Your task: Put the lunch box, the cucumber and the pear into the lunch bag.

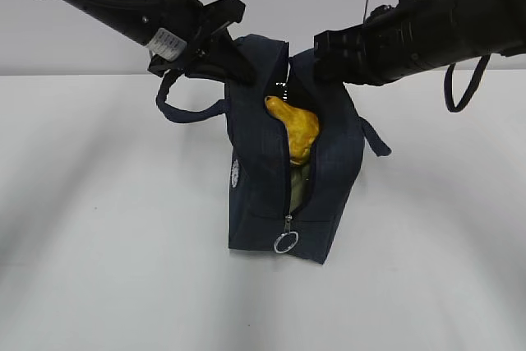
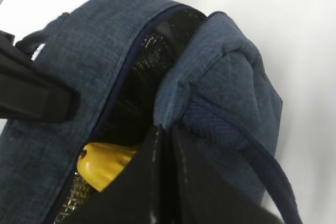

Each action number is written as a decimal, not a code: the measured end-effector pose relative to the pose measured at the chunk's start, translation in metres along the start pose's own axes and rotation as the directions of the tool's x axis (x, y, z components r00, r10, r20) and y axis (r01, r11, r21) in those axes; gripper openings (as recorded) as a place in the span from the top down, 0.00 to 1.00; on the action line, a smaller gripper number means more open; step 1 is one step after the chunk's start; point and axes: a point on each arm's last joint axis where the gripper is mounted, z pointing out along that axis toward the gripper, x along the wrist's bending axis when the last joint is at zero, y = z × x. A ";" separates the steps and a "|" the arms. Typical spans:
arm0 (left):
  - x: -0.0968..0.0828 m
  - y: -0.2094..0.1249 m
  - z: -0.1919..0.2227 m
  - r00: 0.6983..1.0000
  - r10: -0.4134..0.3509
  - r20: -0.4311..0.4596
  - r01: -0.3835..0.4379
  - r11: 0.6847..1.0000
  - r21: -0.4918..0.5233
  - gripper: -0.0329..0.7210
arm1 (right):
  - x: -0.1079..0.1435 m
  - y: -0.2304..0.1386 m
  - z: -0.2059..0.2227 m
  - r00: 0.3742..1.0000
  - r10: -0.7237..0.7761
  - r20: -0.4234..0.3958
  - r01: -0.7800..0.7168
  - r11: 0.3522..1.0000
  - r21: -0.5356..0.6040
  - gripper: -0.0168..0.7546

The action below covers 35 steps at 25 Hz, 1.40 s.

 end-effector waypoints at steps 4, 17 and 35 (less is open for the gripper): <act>0.000 0.001 0.000 1.000 -0.001 -0.004 0.001 1.000 -0.009 0.95 | 0.002 0.010 -0.002 1.000 -0.020 0.000 0.020 0.999 -0.027 0.98; 0.003 0.005 0.001 1.000 -0.003 -0.029 0.002 0.998 -0.059 0.95 | -0.007 0.013 0.017 0.999 -0.049 0.020 0.049 0.999 -0.007 0.98; 0.012 0.001 0.008 0.998 0.011 -0.058 -0.012 1.000 -0.004 0.95 | 0.005 0.023 -0.006 0.996 -0.084 -0.001 0.084 0.995 -0.048 0.58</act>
